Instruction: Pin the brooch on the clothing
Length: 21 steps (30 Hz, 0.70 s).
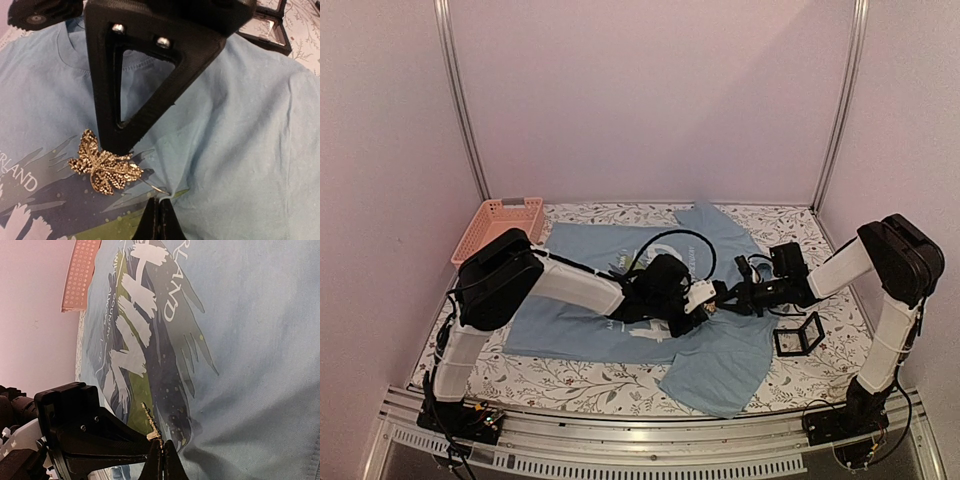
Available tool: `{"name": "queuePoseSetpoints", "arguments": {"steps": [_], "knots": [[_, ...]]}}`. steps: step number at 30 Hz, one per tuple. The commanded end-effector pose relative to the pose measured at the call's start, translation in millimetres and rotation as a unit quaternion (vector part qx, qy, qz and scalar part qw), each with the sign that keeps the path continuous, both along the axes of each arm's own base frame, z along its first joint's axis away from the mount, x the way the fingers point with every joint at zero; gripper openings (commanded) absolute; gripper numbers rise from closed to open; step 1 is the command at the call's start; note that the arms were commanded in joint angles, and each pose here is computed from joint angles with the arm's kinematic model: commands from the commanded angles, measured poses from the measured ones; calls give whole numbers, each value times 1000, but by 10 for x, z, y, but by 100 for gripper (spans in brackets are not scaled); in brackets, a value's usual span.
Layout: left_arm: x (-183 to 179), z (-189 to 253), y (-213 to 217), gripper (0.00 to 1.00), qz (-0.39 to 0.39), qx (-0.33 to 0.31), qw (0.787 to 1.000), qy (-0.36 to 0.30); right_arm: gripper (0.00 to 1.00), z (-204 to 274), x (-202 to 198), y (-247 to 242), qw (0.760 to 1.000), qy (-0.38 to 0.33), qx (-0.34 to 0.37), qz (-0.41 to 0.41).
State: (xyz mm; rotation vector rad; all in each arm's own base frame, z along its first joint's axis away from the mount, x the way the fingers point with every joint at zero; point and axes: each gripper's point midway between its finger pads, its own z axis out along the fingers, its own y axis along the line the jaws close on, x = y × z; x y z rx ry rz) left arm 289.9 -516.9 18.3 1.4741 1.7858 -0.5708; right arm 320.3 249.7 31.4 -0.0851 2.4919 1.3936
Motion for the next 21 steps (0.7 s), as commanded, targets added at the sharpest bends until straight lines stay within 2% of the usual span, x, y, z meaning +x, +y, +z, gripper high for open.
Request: {"name": "queuePoseSetpoints", "arguments": {"steps": [1,14,21], "knots": [[21,96,-40,0,5,-17,1000,-12,0,-111,-153,73,1000,16,-5,24],[78,73,12,0,19,-12,1000,-18,0,-152,-310,42,999,30,-10,34],[49,33,57,0,25,-7,1000,-10,0,37,-339,53,999,9,4,41]]}}
